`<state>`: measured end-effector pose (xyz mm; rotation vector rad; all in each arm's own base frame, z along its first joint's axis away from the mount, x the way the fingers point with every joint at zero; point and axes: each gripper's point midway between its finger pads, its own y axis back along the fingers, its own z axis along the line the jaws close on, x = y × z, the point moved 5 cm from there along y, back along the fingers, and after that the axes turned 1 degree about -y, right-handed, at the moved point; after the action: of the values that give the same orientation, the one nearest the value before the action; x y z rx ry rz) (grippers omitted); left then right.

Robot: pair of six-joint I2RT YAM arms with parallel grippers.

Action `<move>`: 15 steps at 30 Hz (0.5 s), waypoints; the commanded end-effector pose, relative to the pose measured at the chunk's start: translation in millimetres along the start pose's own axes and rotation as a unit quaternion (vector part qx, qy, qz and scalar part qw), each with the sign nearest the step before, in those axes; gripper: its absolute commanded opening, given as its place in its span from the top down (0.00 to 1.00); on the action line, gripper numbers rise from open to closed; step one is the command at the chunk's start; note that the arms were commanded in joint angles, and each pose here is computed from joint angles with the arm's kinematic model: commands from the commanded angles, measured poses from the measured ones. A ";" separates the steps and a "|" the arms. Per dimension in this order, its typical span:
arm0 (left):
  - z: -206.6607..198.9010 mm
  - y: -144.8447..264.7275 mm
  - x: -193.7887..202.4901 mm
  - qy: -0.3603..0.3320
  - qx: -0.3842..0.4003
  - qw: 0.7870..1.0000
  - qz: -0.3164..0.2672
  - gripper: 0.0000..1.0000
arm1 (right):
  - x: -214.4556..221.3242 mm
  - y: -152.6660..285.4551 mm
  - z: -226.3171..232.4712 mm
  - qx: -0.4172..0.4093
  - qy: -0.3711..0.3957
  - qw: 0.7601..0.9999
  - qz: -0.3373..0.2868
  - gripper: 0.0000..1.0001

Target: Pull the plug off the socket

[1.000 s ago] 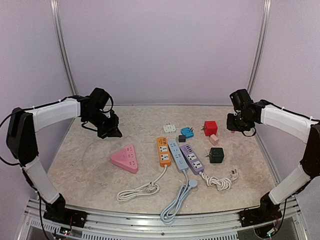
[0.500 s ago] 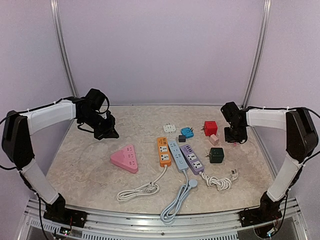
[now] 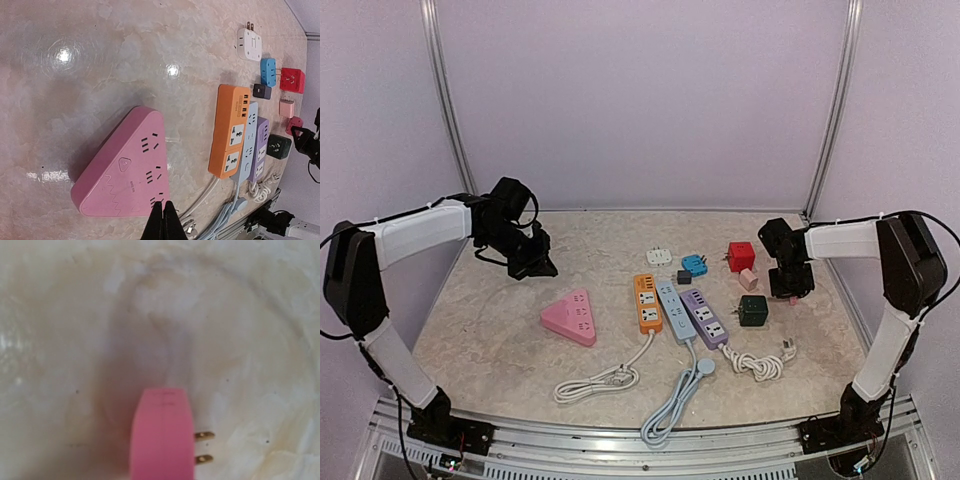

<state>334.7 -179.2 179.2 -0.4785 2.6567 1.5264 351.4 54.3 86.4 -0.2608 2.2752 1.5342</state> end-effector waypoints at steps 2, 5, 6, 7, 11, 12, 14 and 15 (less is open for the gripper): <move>3.1 1.8 3.8 0.004 -0.003 1.000 0.002 1.00 | 8.4 -12.6 2.0 -0.003 0.004 1.000 0.016 0.82; 2.5 1.0 4.4 0.003 -0.002 1.000 0.003 1.00 | 8.5 -13.1 3.8 -0.009 0.005 1.000 0.017 0.76; 2.3 0.9 4.2 0.003 -0.002 1.000 0.003 1.00 | 8.7 -12.9 4.4 -0.011 0.006 1.000 0.017 0.74; 1.8 0.6 4.6 0.003 -0.001 1.000 0.003 1.00 | 8.2 -12.5 5.1 -0.014 0.005 1.000 0.016 0.72; 2.1 -0.6 5.1 0.003 -0.003 1.000 0.005 1.00 | 6.9 -10.9 5.7 -0.020 0.003 1.000 0.014 0.68; 1.5 -0.3 5.3 0.002 -0.002 1.000 0.004 1.00 | 6.7 -10.7 5.9 -0.022 0.002 1.000 0.014 0.67; 1.2 -0.9 5.8 0.002 -0.003 1.000 0.005 1.00 | 6.4 -8.8 6.7 -0.027 0.002 1.000 0.013 0.65; 1.2 -0.5 5.6 0.002 -0.003 1.000 0.004 1.00 | 5.5 -7.8 6.7 -0.030 0.001 0.999 0.011 0.65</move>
<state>334.3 -179.8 179.1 -0.4786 2.6591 1.5269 352.7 59.8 78.2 -0.2686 2.2579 1.5943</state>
